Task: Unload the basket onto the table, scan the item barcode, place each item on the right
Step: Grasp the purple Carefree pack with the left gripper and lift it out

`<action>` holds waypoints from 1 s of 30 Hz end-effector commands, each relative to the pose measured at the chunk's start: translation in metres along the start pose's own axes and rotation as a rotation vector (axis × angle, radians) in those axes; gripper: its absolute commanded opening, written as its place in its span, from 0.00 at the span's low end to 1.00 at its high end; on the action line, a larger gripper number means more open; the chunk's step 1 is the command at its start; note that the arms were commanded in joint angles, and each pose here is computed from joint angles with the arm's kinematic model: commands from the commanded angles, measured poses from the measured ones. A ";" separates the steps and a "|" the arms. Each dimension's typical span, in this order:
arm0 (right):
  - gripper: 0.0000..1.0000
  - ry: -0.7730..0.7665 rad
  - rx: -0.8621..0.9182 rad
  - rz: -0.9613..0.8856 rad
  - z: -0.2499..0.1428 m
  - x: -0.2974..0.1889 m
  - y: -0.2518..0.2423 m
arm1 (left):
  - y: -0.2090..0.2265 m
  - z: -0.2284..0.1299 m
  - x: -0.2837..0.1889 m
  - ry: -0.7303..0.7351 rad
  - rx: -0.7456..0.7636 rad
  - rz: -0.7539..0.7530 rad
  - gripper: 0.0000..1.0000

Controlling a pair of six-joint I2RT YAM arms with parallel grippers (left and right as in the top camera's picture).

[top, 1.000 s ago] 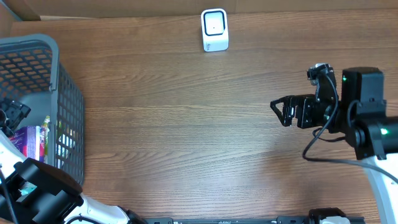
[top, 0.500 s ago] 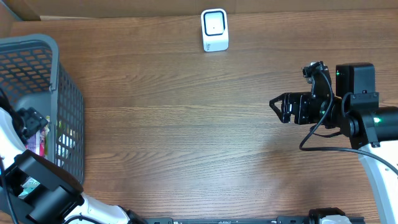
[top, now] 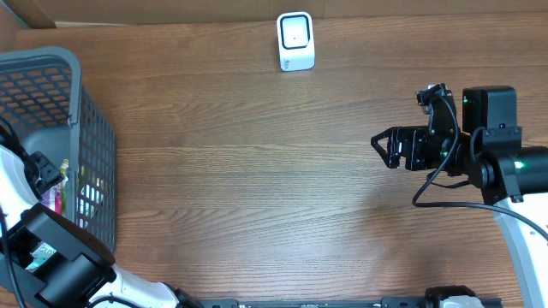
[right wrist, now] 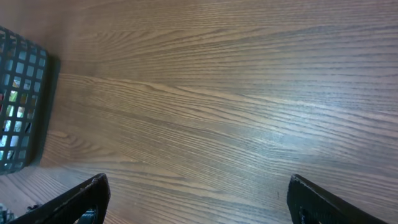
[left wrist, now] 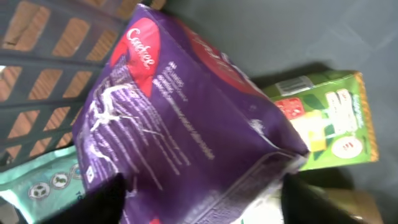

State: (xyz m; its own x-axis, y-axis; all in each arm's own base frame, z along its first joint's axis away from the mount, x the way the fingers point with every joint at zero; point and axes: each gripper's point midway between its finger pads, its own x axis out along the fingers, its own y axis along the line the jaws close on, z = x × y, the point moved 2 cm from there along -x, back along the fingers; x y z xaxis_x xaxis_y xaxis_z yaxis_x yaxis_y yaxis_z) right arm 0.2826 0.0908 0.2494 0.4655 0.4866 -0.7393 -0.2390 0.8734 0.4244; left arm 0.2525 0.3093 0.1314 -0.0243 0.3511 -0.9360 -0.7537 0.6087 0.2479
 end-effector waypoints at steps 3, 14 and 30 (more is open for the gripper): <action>0.92 -0.023 -0.013 0.006 0.006 -0.007 0.005 | -0.002 -0.006 0.017 0.044 0.034 0.040 0.79; 0.92 -0.023 -0.014 0.005 0.006 -0.007 0.005 | -0.013 -0.015 0.034 0.108 0.064 0.026 0.38; 0.93 -0.020 -0.005 0.035 0.005 -0.007 0.010 | -0.018 0.050 -0.095 -0.070 -0.100 -0.133 0.04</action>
State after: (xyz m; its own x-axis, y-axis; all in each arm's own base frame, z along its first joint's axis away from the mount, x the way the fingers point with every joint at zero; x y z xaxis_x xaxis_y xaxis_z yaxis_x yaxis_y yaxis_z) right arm 0.2815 0.0909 0.2488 0.4606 0.4877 -0.7416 -0.2359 0.8727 0.4274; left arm 0.2706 0.3032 0.1640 -0.0577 0.2791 -0.9585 -0.7607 0.6095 0.2232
